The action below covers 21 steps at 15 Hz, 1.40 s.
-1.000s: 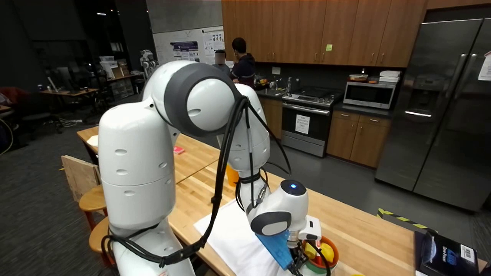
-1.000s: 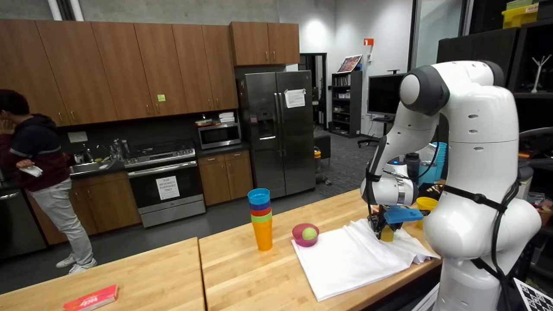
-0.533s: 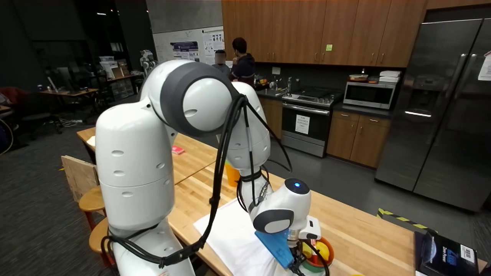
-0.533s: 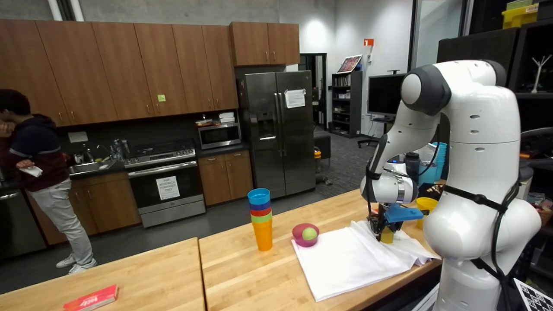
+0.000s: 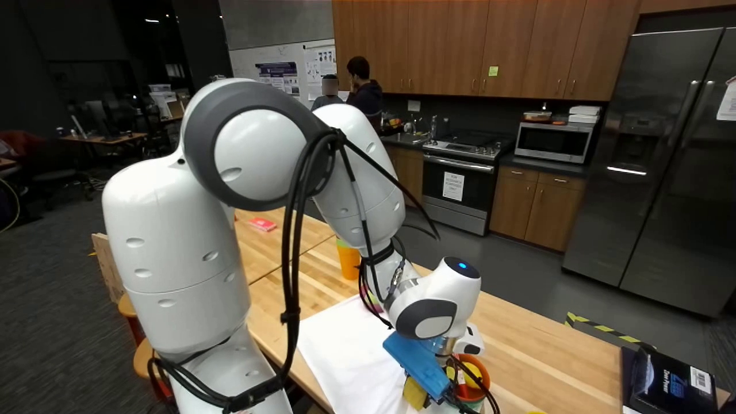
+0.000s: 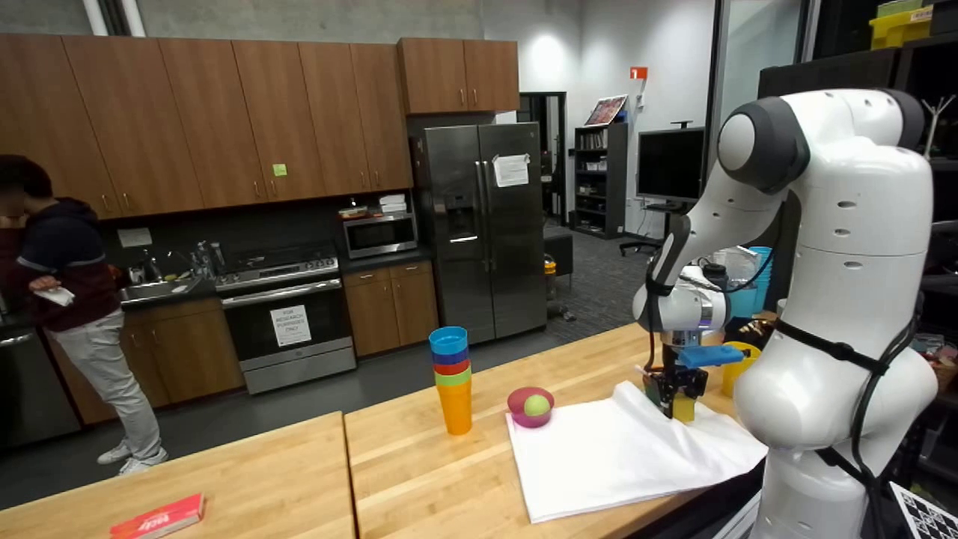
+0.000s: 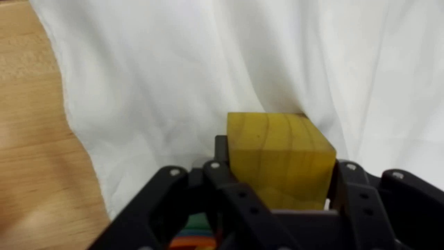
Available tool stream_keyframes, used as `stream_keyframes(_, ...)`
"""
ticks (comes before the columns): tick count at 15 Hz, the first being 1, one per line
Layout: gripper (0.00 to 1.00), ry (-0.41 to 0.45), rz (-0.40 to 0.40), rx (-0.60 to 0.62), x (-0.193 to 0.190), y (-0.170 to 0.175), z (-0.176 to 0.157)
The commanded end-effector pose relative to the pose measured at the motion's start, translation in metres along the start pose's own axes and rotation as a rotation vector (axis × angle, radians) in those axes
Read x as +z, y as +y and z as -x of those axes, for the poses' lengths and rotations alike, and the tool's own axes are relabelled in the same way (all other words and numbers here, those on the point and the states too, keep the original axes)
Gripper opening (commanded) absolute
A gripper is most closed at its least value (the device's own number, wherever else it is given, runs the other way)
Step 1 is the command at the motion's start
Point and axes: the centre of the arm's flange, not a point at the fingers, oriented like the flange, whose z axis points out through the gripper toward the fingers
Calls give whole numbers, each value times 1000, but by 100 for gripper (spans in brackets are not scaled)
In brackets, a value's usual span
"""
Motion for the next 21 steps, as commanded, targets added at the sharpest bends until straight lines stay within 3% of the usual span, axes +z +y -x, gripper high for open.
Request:
stream_keyframes(1,31,24,27,-39,-20,-4,-3)
stream_keyframes(13,31,-19,146,-173,-55,-38,-38)
stream_keyframes(21,31,-62,152,-202,-59,-50,-44)
